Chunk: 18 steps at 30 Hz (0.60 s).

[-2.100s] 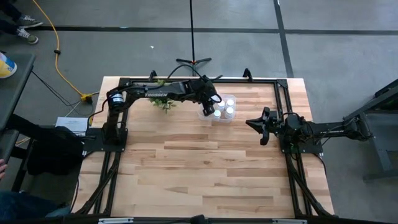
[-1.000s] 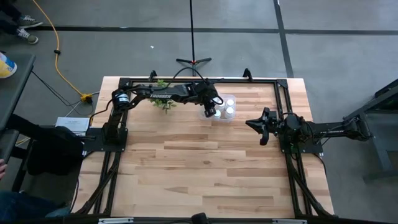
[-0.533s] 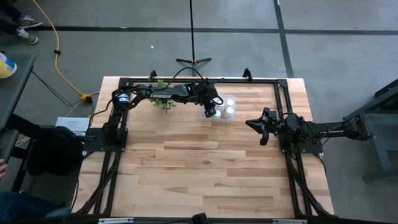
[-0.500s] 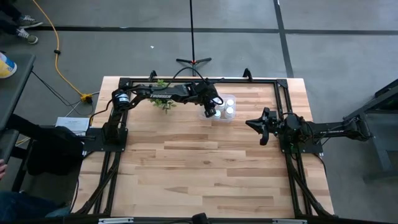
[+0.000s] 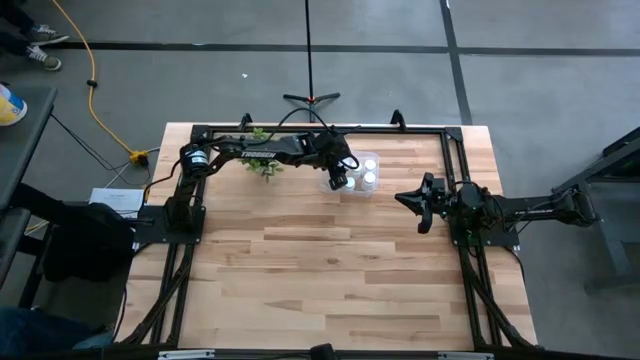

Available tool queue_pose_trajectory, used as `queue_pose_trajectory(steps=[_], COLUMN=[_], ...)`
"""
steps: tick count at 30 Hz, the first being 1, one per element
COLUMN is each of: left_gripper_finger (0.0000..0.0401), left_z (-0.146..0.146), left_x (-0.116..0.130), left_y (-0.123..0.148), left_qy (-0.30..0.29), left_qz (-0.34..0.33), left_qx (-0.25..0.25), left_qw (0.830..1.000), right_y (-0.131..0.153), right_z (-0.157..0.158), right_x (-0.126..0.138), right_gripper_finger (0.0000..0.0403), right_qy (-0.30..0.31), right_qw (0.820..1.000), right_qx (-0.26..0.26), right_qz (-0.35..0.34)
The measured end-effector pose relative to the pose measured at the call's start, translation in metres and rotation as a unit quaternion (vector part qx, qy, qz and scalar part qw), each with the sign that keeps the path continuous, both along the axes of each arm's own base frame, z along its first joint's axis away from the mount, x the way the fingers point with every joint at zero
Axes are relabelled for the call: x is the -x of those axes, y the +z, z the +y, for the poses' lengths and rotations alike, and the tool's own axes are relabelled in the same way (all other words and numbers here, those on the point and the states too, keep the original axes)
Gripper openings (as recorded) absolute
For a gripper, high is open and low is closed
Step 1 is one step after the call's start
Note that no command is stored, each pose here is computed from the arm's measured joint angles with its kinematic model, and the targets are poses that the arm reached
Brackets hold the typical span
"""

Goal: Pick and place pill bottles into a basket
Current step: Put the white pill bottle into the transparent container

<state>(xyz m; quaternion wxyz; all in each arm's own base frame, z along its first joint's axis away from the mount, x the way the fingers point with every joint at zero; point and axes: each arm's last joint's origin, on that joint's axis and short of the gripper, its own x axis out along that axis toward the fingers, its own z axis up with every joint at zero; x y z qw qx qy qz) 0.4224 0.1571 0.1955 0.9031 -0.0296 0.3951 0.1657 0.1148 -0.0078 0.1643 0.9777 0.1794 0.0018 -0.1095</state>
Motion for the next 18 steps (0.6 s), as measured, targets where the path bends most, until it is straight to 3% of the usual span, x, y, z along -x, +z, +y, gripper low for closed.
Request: queue_pose_trajectory(steps=[18], left_gripper_finger=[0.0246], left_z=[-0.0007], left_x=[-0.0009], left_y=[0.0052], left_qy=[-0.006], left_qz=[0.007], left_qx=[0.005], left_qw=[1.000], right_y=[0.0000], right_z=[0.0000], right_x=[0.0000], right_gripper_finger=[0.0016], right_qy=[0.000], right_qw=[1.000], right_qx=[0.000], right_qz=[0.000])
